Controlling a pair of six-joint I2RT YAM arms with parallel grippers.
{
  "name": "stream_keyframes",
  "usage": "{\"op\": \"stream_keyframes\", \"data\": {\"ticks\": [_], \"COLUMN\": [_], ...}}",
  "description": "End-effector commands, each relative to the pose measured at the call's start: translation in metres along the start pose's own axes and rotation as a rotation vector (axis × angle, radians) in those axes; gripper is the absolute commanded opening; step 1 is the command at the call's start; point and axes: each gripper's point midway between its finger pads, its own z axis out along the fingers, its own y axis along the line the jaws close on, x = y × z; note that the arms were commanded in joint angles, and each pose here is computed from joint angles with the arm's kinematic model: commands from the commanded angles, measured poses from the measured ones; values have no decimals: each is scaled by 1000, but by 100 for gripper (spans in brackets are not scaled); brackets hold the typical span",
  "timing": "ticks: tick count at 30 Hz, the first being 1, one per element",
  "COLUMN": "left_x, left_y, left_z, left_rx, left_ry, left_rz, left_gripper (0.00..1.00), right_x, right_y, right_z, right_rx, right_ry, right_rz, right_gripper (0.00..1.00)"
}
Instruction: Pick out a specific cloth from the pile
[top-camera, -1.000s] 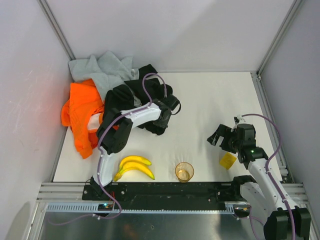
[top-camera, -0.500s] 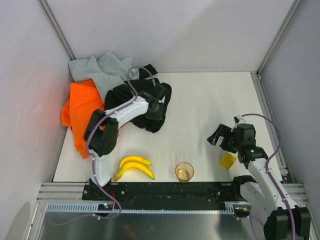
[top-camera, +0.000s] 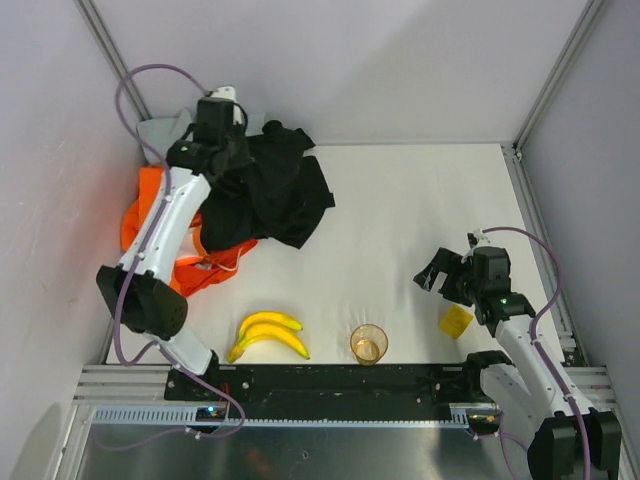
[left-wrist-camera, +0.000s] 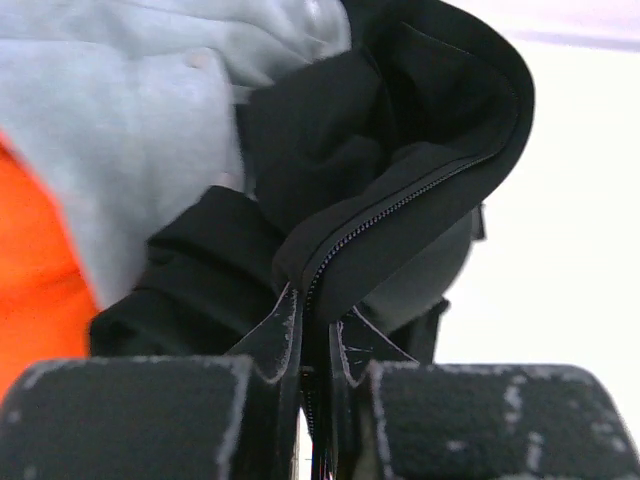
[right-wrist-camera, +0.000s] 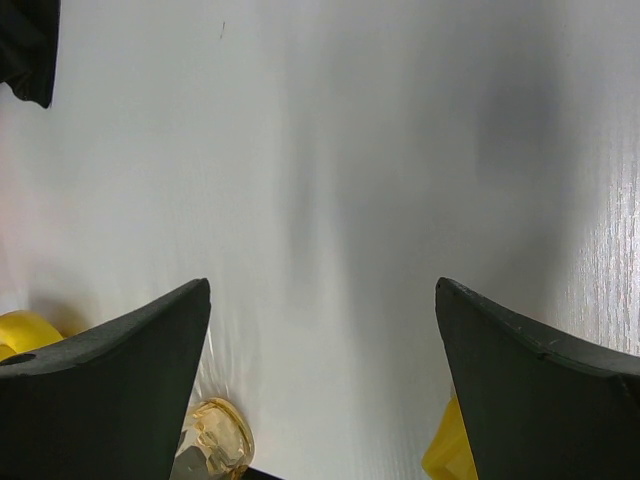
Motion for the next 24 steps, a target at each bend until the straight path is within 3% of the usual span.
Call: {"op": "stream_keyframes", "data": {"ticks": [1, 5, 11, 19, 24], "left_x": [-51, -29, 34, 145, 178], "left_y": [57, 88, 114, 124, 124], "left_z": [-41, -27, 18, 89, 131], "left_rx": [-187, -277, -341, -325, -262], "left_ry": [-174, -115, 63, 378, 501], "left_rz": [-39, -56, -96, -209, -318], "left_gripper": [1, 1, 1, 1, 1], "right_x": [-4, -5, -5, -5, -6], "right_y": [5, 7, 8, 7, 8], "right_z": [1, 2, 4, 7, 11], "right_rx": [-27, -34, -40, -38, -41], "right_ry": [-15, -13, -11, -4, -2], "right_rz": [-19, -16, -15, -10, -5], "right_gripper": [99, 99, 99, 99, 99]}}
